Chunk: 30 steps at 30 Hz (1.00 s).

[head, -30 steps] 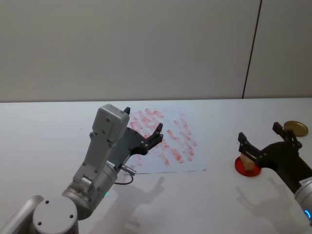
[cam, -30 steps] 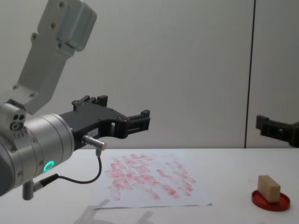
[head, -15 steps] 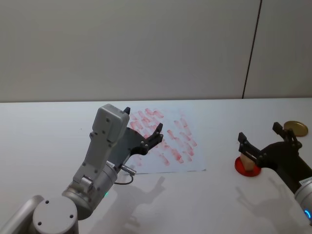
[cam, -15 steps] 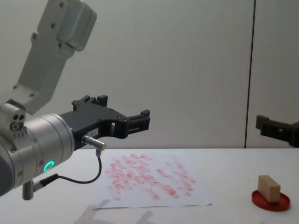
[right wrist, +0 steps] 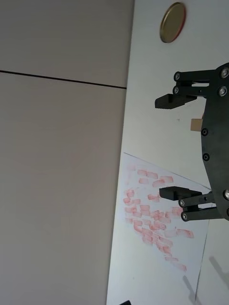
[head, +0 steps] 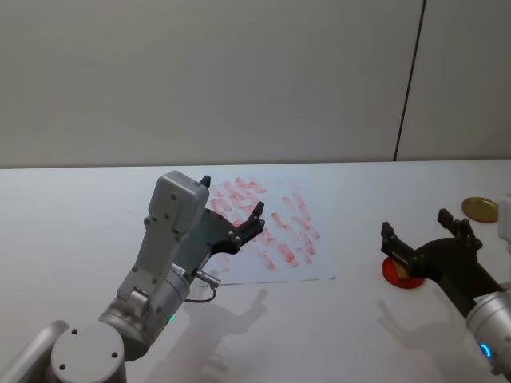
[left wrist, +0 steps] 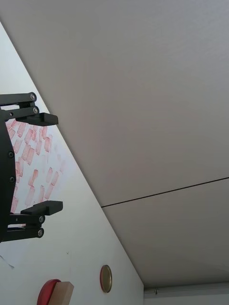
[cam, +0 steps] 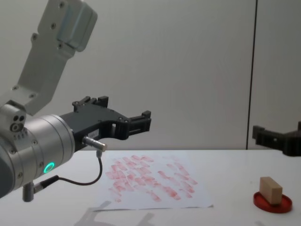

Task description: Use the one hand to pick up the stamp and affix it onto the A4 paper.

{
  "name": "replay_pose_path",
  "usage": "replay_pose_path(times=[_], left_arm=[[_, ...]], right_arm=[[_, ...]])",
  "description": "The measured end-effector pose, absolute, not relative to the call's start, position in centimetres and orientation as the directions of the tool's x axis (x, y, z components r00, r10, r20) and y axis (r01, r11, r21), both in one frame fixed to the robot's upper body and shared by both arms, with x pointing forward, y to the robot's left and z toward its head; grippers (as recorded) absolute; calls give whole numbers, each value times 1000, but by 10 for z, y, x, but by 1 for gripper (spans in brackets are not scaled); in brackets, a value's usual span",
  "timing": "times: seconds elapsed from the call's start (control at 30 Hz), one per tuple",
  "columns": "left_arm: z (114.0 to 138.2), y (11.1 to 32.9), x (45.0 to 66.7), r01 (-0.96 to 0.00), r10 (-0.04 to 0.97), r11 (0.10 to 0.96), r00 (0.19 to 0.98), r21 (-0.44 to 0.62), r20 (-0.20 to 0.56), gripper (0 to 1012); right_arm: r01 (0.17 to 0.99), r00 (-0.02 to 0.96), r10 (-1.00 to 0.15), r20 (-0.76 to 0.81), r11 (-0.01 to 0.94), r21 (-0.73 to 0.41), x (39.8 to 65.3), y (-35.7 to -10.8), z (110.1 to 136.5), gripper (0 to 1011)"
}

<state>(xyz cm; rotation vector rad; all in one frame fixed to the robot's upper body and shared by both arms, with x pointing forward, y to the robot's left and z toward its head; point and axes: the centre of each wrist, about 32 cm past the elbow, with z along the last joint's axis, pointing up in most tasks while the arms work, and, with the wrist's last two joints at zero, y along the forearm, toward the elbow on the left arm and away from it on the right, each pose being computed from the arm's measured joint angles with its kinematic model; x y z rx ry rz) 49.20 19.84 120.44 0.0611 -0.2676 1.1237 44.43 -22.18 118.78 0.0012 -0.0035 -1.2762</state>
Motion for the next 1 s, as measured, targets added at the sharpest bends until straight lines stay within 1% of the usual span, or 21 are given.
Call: replay_pose_path(times=[0.33,0.6,1.0], left_arm=[[1204,198,492,-897,882,434,404,-86,242,993],[1204,198,492,-897,882,434,404,-86,242,993],[1204,198,492,-897,882,434,404,-86,242,993]], right_arm=[[973,208,-977,-52,213,-95,450,-202,1185,1001],[972,127,-988,-88,141,-188,463,-189,1183,1001],[956,79,-991,-105,105,-273,484,-179,1180,1001]])
